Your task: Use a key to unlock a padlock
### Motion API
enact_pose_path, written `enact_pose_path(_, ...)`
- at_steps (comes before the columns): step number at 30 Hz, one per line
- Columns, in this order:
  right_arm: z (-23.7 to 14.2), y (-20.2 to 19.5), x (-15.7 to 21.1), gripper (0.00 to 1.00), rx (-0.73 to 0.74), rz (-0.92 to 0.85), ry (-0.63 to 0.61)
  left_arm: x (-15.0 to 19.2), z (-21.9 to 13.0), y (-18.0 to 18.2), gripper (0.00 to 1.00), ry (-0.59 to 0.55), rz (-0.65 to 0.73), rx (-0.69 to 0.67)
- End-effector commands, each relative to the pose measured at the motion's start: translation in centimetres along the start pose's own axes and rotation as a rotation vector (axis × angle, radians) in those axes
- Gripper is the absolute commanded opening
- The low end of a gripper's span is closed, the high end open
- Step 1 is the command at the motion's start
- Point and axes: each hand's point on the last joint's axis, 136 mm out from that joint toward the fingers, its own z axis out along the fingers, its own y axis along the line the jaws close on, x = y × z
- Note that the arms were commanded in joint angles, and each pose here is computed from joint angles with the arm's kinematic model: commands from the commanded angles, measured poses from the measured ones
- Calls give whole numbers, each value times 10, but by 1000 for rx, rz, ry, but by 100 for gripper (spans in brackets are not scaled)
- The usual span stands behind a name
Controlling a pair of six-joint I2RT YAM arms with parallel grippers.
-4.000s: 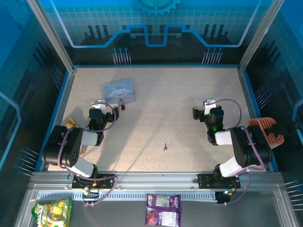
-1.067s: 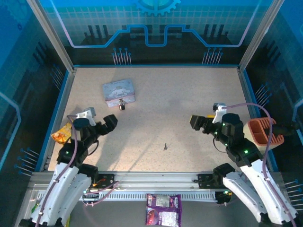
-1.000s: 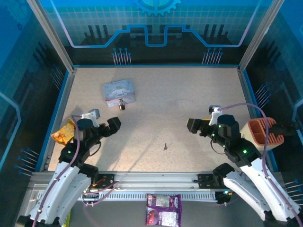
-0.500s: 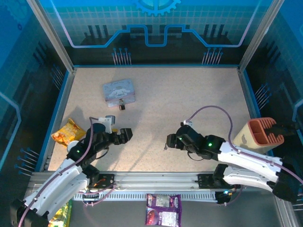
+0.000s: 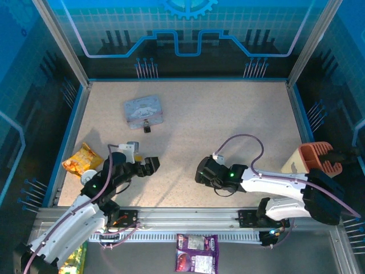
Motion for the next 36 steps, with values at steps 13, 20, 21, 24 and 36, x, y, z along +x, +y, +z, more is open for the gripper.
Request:
enact_pose_path(13,24,23,13,43,40,1,70,1,-3,-3,99,-14,11,21)
enact_pose_path(20,31,22,16,37,75,-20,88,0,-4,-3,99,-19,11,24)
enact_pose_path(21,32,21,16,37,82,-21,89,0,-4,-3,99,-20,12,25)
enact_pose_path(24,34,18,18,35,108,-27,97,0,-5,-3,99,-24,11,25)
enact_pose_path(36,41,6,18,25,178,-48,96,0,-5,-2,99,-29,10,23)
